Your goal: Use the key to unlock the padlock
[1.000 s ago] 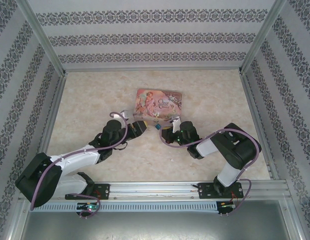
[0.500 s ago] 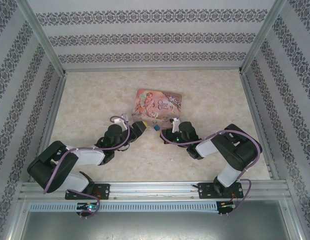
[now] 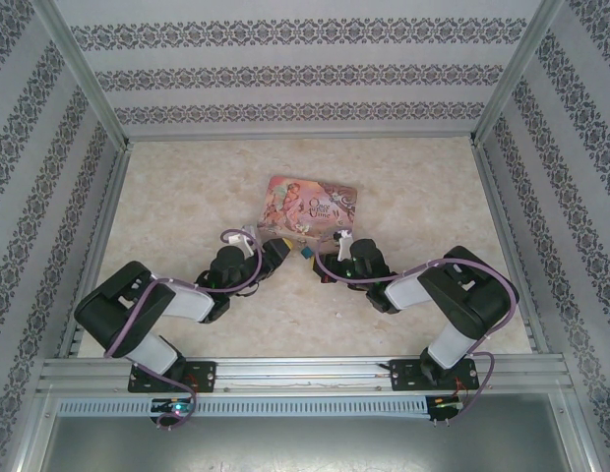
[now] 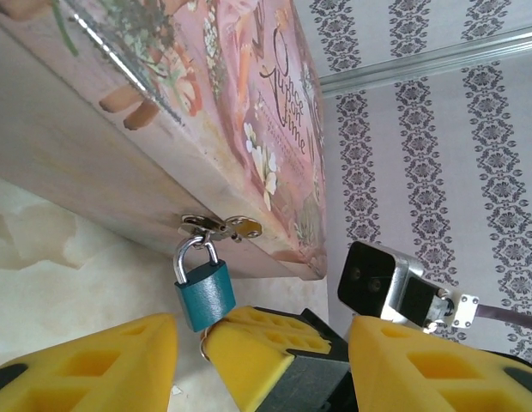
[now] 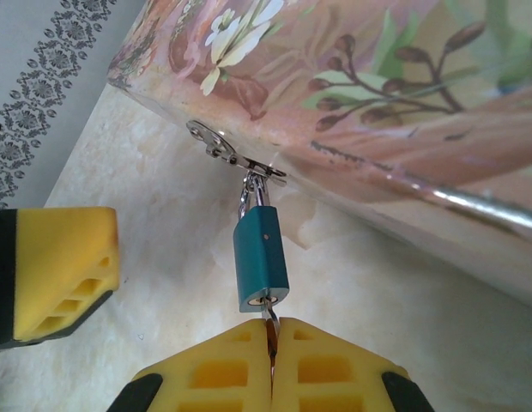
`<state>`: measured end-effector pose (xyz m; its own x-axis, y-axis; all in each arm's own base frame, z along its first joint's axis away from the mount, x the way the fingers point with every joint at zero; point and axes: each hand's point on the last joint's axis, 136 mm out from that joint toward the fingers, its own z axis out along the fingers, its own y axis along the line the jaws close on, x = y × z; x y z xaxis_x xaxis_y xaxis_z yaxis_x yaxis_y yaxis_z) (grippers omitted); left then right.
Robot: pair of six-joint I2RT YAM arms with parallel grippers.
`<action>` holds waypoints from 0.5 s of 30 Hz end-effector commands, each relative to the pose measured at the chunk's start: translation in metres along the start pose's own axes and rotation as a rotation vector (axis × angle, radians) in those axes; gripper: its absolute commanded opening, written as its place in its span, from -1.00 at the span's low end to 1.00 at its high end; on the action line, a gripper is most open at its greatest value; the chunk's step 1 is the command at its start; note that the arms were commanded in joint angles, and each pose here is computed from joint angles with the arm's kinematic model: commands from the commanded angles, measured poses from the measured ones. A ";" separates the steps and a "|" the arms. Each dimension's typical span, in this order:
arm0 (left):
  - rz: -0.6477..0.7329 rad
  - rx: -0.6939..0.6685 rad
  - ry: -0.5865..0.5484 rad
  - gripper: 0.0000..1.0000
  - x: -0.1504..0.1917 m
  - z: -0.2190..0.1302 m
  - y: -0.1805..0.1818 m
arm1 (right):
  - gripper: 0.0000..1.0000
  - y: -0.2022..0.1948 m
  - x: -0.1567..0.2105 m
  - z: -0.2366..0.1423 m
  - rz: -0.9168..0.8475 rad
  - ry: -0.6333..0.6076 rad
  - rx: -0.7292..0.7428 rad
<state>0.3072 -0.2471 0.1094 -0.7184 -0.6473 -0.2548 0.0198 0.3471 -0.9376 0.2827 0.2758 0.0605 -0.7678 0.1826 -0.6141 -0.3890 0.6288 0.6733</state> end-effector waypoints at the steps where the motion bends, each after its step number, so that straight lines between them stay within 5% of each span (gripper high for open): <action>1: -0.022 0.069 -0.011 0.10 -0.002 0.003 -0.012 | -1.00 0.030 -0.018 0.002 -0.017 -0.039 -0.088; 15: -0.114 0.101 0.006 0.02 0.009 0.018 0.008 | -1.00 0.035 -0.017 0.004 -0.014 -0.029 -0.089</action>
<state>0.3140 -0.2535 0.0755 -0.7197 -0.6758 -0.1591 -0.0479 0.2769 -0.9597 0.2809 0.2831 0.0631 -0.7821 0.1795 -0.5968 -0.3801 0.6214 0.6851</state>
